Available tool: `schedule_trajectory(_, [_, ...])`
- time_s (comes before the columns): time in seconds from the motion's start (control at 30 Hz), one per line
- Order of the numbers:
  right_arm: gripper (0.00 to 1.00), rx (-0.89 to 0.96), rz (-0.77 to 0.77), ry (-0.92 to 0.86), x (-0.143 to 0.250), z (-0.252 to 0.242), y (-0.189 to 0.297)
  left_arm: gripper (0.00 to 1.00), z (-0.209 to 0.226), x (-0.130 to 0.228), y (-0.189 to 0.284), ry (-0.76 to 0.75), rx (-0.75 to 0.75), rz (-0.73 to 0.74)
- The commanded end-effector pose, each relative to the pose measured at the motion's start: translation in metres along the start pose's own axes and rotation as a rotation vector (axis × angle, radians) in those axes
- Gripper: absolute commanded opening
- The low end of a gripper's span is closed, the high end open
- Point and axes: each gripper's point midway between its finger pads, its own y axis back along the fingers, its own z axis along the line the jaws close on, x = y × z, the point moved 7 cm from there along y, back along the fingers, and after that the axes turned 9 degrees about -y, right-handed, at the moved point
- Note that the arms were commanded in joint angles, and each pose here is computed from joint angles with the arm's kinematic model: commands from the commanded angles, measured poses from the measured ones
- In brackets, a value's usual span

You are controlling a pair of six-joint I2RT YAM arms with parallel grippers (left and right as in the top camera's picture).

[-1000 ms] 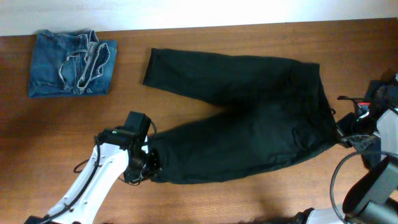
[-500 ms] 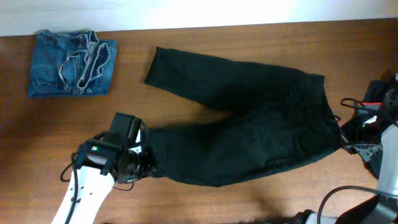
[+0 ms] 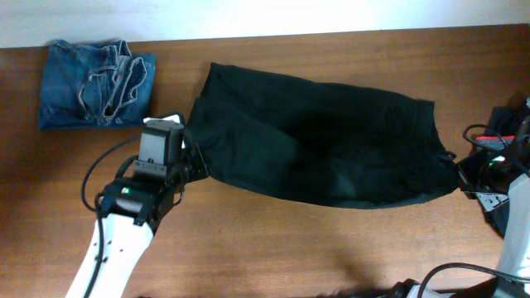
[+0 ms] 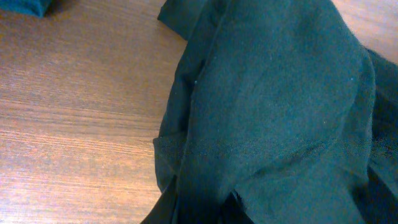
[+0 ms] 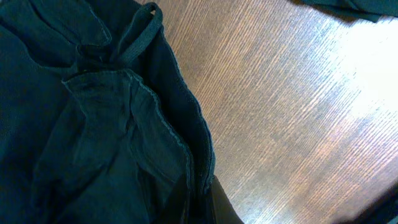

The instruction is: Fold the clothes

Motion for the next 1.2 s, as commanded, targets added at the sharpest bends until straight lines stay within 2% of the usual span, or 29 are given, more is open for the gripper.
schedule_trajectory(0.0, [0.04,-0.022,-0.042,-0.017,-0.003,0.002,0.007,0.01,0.004,-0.003,-0.021,-0.013,-0.06,0.036])
schedule_trajectory(0.23, [0.04,-0.02,-0.052,-0.015,-0.005,0.002,0.007,0.02,0.011,0.032,-0.053,-0.019,-0.102,0.28])
schedule_trajectory(0.27, [0.04,-0.021,-0.054,-0.015,-0.005,0.003,0.007,0.03,0.012,0.035,-0.052,-0.019,-0.107,0.295])
schedule_trajectory(0.3, [0.04,-0.026,-0.059,-0.015,-0.006,0.003,0.008,0.08,0.013,0.039,-0.051,-0.021,-0.115,0.318])
schedule_trajectory(0.33, [0.04,-0.03,-0.063,-0.014,-0.007,0.004,0.008,0.28,0.015,0.043,-0.049,-0.022,-0.127,0.347])
schedule_trajectory(0.43, [0.04,-0.03,-0.063,-0.013,-0.007,0.004,0.008,0.52,0.017,0.05,-0.046,-0.024,-0.139,0.385])
schedule_trajectory(0.57, [0.04,-0.03,-0.063,-0.013,-0.007,0.004,0.008,0.97,0.022,0.063,-0.04,-0.026,-0.166,0.469])
schedule_trajectory(0.73, [0.04,-0.03,-0.063,-0.013,-0.007,0.004,0.008,0.99,0.022,0.074,-0.034,0.03,-0.171,0.543])
schedule_trajectory(0.87, [0.04,-0.03,-0.062,-0.013,-0.007,0.004,0.008,0.99,0.013,0.095,-0.04,0.14,-0.084,0.664])
schedule_trajectory(0.93, [0.04,-0.03,-0.062,-0.013,-0.007,0.004,0.008,0.99,0.011,0.101,-0.045,0.179,-0.071,0.685])
schedule_trajectory(1.1, [0.04,-0.028,-0.061,-0.01,-0.006,0.004,0.007,0.99,-0.004,0.108,-0.061,0.262,0.071,0.714])
schedule_trajectory(1.17, [0.04,-0.027,-0.06,-0.007,-0.006,0.004,0.007,0.99,-0.004,0.107,-0.064,0.28,0.066,0.702])
